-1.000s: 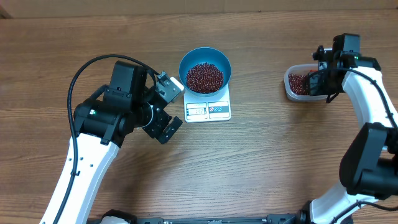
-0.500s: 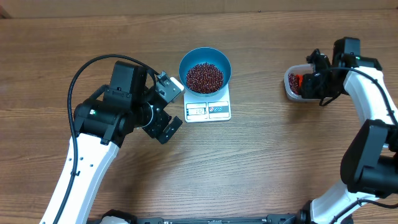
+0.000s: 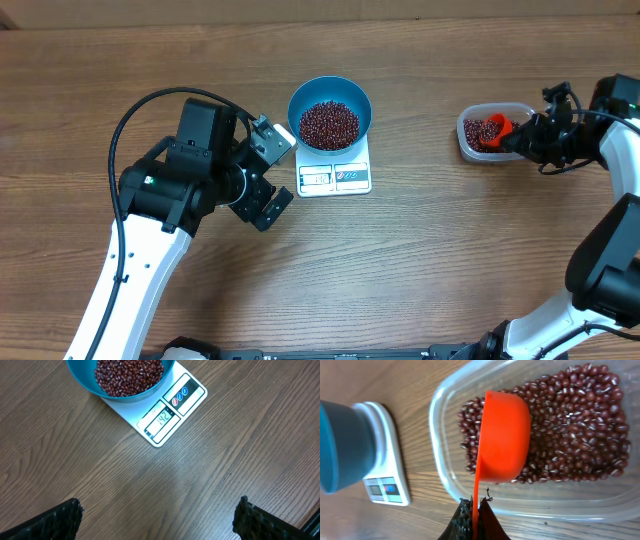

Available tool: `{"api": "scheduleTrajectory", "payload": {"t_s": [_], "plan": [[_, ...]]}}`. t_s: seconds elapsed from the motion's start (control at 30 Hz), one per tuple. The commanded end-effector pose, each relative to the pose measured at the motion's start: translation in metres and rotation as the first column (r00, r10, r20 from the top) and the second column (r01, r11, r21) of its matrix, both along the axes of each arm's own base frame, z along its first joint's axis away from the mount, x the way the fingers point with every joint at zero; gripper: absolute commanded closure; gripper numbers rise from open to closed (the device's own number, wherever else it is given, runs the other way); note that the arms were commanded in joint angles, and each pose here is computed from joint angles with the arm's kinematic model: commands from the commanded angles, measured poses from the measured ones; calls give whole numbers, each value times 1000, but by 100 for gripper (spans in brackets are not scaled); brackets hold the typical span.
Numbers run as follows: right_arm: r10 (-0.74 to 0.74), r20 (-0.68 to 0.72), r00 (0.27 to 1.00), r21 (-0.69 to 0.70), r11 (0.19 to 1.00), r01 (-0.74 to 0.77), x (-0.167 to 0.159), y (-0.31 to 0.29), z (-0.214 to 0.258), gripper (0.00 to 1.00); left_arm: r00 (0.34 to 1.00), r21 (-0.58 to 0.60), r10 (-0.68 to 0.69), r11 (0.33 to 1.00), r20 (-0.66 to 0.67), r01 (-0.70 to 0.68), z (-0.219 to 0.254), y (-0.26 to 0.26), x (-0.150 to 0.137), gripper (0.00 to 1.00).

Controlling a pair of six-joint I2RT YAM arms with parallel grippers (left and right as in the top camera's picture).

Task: Scoop item into bowl and weigh 150g on scale
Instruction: 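Lower the red scoop into the beans and scoop them up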

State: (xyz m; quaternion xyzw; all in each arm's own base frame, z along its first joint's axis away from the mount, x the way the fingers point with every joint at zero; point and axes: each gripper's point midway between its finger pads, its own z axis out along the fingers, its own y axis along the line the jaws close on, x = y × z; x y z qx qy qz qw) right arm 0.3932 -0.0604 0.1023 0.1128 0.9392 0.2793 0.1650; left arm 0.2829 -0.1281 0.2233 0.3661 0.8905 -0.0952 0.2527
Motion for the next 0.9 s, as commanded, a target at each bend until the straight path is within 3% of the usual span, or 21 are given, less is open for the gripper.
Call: {"api": "scheduleTrajectory", "payload": {"t_s": [0.0, 0.57, 0.87], "plan": [[-20, 36, 999, 113, 993, 16, 0, 2, 13, 96, 1000, 0, -9, 1000, -3, 9, -2, 0, 0, 0], [-53, 70, 996, 283, 959, 32, -5, 3, 34, 96, 1000, 0, -9, 1000, -3, 9, -2, 0, 0, 0], [-41, 167, 985, 466, 884, -42, 1, 26, 68, 96, 1000, 0, -9, 1000, -3, 9, -2, 0, 0, 0]]}}
